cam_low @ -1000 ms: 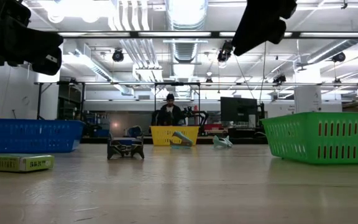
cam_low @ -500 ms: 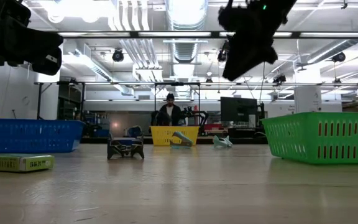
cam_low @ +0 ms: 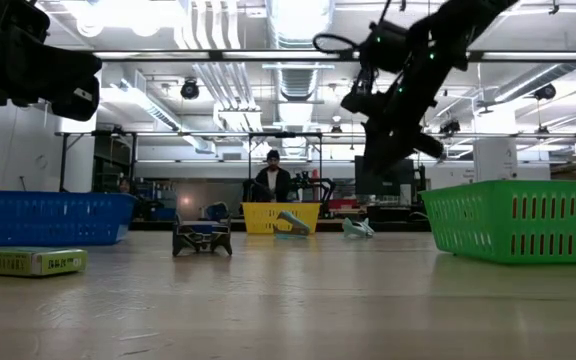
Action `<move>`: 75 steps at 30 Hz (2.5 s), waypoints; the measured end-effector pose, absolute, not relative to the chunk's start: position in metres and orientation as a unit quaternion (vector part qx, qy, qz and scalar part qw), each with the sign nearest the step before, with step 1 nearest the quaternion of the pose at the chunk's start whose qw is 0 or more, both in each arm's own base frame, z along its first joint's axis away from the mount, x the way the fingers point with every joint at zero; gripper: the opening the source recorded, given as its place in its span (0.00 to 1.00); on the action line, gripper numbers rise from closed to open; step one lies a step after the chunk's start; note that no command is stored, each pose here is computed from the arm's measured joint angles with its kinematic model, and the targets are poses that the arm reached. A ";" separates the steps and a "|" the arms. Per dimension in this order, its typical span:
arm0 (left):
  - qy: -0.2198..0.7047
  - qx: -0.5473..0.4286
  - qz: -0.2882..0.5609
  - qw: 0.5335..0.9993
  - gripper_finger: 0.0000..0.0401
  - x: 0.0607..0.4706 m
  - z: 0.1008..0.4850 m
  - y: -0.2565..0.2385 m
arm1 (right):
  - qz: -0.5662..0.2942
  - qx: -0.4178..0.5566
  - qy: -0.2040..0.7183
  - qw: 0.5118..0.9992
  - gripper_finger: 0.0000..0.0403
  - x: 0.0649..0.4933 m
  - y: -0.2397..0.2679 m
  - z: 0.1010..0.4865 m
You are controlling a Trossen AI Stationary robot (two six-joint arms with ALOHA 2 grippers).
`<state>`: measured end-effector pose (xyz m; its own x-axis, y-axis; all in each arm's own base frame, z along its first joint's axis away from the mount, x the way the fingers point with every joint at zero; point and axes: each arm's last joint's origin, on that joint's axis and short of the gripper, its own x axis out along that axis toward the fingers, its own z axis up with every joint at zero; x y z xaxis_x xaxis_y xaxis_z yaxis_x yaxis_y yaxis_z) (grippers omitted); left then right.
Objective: Pick and place Stapler, Stapler remover, tape
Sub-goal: Put the right blue staple remover into the blue bin
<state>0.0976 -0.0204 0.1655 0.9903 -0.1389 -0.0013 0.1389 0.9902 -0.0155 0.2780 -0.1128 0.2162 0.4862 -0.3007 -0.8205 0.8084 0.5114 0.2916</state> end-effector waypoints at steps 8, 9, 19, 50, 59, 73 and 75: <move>0.001 -0.008 -0.070 0.998 0.06 0.098 0.166 -0.020 | -0.370 0.381 0.346 0.774 0.19 0.266 -0.142 0.202; 0.001 -0.008 -0.070 0.998 0.06 0.098 0.166 -0.020 | -0.369 0.381 0.347 0.773 0.19 0.267 -0.143 0.199; 0.001 -0.008 -0.070 0.998 0.06 0.098 0.166 -0.020 | -0.367 0.365 0.387 0.763 0.28 0.285 -0.152 0.168; 0.001 -0.008 -0.070 0.998 0.06 0.098 0.166 -0.020 | -0.361 0.358 0.417 0.754 0.09 0.295 -0.163 0.140; 0.001 -0.008 -0.070 0.998 0.06 0.098 0.166 -0.020 | -0.355 0.357 0.417 0.757 0.08 0.296 -0.160 0.141; 0.001 -0.008 -0.070 0.998 0.06 0.098 0.166 -0.020 | -0.267 0.332 0.389 0.817 0.07 0.327 -0.122 0.179; 0.001 -0.008 -0.070 0.998 0.06 0.098 0.166 -0.020 | -0.251 0.322 0.388 0.826 0.07 0.334 -0.111 0.183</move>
